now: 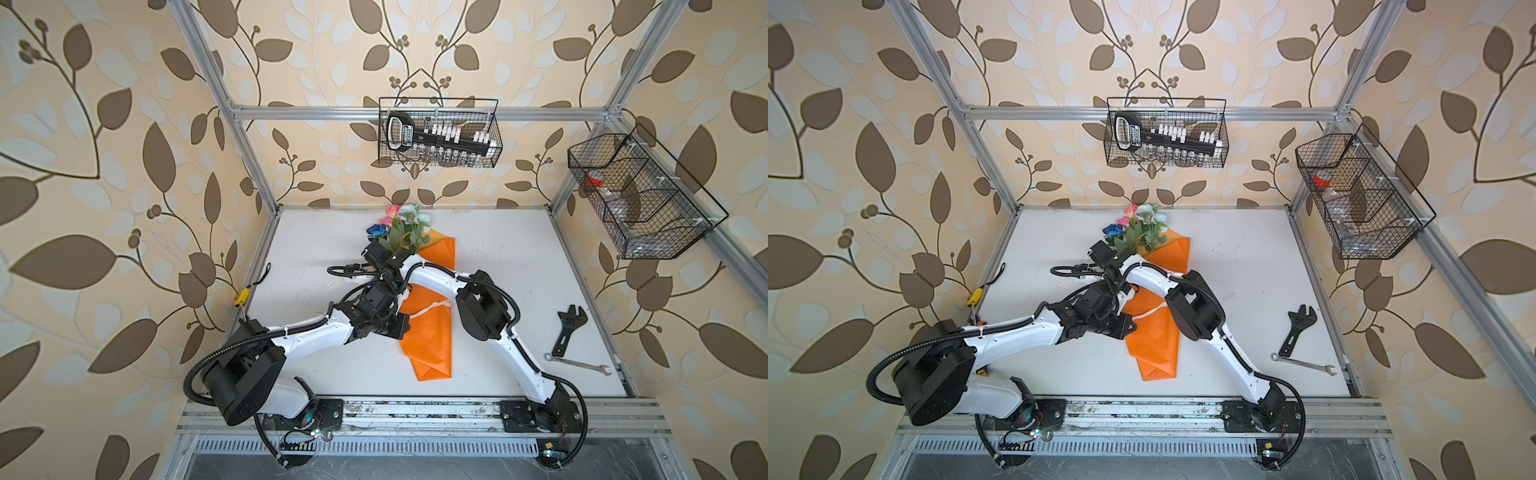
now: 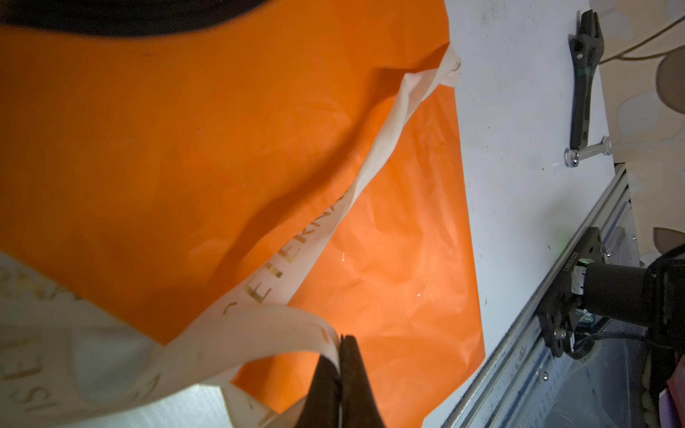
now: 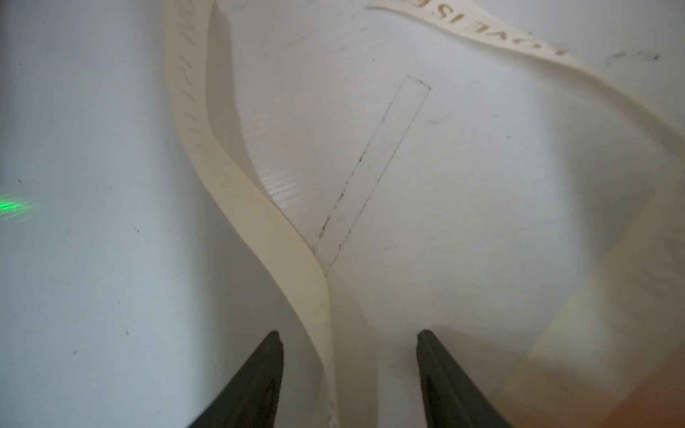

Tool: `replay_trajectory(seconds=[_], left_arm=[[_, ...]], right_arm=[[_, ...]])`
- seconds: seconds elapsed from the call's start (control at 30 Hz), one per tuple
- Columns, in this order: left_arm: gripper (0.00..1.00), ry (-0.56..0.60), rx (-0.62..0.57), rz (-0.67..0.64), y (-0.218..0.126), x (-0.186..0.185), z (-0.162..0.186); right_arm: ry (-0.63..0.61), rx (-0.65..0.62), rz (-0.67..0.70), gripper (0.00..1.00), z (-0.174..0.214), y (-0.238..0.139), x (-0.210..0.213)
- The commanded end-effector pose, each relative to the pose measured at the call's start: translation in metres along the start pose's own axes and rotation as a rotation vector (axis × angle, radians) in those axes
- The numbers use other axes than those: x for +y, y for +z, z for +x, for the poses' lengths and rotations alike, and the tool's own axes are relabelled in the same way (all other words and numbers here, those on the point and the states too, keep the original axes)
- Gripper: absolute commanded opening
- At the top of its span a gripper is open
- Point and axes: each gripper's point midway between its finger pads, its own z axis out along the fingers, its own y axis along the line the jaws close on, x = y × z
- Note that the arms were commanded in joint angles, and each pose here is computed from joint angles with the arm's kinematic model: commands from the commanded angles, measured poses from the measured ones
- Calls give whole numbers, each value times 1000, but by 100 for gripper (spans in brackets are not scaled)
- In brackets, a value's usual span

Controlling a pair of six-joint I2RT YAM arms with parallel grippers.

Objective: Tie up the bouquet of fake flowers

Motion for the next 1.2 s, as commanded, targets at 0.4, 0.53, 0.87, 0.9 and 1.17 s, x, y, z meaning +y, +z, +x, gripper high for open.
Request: replay_trajectory(seconds=[0.4,0.53,0.87,0.9,1.17], left_arm=[[0,29,-94,-10,-11,-6,-23],[0,23,-147,-40,-22,-4,-32],[0,-72,-298,-43,-53,2,-59],[0,-97,-312,-41,-55,7,-61],[0,-296,-356,5,-56,37,-69]], right_arm=[[87,-128,128,0,-44,-64,-10],[244,-311,250,0,-65,-144,-38],[638,-473,514,0,36,-244,-90],[666,-495,554,0,47,-254,-91],[838,-500,844,0,132,-297,-86]])
